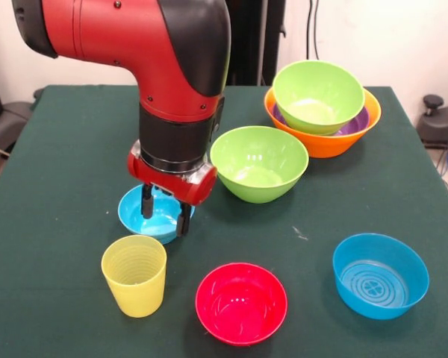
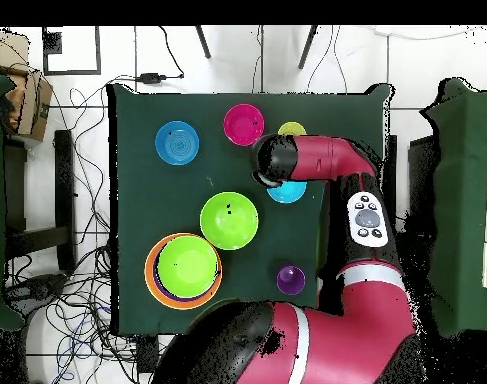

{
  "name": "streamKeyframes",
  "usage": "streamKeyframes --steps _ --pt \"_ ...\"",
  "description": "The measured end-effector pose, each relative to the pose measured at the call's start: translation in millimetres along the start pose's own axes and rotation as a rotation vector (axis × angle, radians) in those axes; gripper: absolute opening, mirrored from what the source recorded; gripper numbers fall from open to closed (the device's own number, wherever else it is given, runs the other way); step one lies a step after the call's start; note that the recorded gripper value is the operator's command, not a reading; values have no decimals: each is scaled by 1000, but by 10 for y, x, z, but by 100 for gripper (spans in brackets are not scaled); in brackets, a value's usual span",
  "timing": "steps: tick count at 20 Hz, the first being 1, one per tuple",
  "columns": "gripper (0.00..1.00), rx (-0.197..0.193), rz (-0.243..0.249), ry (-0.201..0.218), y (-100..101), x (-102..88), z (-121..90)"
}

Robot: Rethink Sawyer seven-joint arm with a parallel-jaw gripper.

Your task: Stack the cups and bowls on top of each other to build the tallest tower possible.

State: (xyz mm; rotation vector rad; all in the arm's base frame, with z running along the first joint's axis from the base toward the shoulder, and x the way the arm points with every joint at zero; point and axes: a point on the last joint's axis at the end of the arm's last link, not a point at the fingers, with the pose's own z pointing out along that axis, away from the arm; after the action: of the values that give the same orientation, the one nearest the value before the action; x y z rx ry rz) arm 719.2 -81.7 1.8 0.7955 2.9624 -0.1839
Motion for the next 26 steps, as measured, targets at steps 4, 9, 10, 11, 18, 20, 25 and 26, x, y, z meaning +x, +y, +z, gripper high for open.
streamKeyframes --steps 4,9,10,11,18,20,25,26 --pt "100 -2 -2 11 -11 81 96" --pt "100 -3 -1 22 -29 142 186" --pt "100 -4 -2 22 -30 148 196" --pt "100 -4 -2 22 -30 155 206" --pt "100 -9 -3 14 -36 175 232" --pt "100 -8 -2 13 -43 174 234" --pt "100 -5 -1 11 -65 171 244" --pt "100 -5 -1 9 -68 171 250"
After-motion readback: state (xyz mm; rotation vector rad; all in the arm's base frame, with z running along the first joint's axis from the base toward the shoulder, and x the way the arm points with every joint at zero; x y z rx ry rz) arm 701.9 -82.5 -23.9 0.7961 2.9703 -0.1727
